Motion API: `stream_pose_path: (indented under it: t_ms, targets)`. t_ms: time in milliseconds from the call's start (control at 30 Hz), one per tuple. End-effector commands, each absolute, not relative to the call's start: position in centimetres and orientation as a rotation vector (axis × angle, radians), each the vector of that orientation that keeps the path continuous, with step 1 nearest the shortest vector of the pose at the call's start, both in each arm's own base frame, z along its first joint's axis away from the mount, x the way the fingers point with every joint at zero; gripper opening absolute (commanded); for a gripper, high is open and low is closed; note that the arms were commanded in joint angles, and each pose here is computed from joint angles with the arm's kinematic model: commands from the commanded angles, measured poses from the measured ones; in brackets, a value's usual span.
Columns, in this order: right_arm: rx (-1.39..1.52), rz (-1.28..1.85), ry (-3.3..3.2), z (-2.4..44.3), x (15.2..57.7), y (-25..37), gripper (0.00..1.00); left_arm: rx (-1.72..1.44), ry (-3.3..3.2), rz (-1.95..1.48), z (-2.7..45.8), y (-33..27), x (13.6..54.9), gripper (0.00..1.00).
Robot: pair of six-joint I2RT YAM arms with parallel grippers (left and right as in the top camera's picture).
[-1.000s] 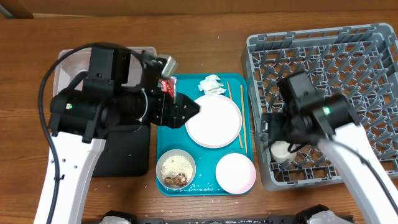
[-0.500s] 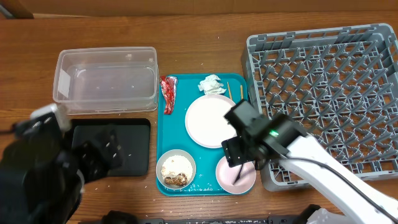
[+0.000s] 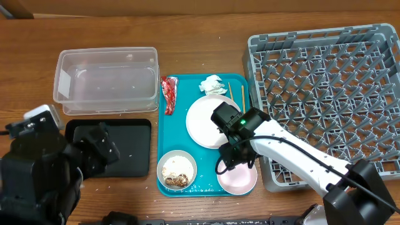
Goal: Sort waste into correct bins and load items into the dishwasher
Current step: 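Grasp the pink bowl rim with the right gripper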
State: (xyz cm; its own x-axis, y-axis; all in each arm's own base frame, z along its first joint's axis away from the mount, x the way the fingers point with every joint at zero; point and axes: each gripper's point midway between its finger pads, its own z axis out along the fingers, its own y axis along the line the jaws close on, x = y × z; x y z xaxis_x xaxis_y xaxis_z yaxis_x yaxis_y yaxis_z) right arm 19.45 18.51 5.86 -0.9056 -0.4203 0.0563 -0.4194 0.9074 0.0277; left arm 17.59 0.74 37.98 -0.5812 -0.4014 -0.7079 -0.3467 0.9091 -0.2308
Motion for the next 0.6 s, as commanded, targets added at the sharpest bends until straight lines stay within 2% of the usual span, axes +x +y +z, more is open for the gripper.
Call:
stream_pose_path:
  t_ms: [0, 67, 233, 333, 567]
  targets:
    - [0.699, -0.022, -2.986, 4.3, 18.7, 17.9, 0.7, -0.57, 2.273, -0.039, 37.0, 1.1, 18.4, 1.0]
    - [0.698, -0.021, -2.986, 3.4, 18.4, 17.7, 0.69, -0.571, 2.285, -0.032, 36.8, 1.0, 18.7, 1.0]
    - [0.684, -0.049, -2.982, 2.7, 18.0, 17.8, 0.46, -0.571, 2.314, -0.016, 36.3, 0.8, 19.4, 1.0]
    - [0.675, -0.063, -2.985, 2.9, 18.1, 18.0, 0.43, -0.571, 2.329, -0.007, 36.0, 0.7, 19.8, 1.0]
    - [0.604, -0.091, -3.034, 4.4, 19.2, 19.0, 0.09, -0.568, 2.365, 0.0, 35.4, 0.4, 20.6, 1.0]
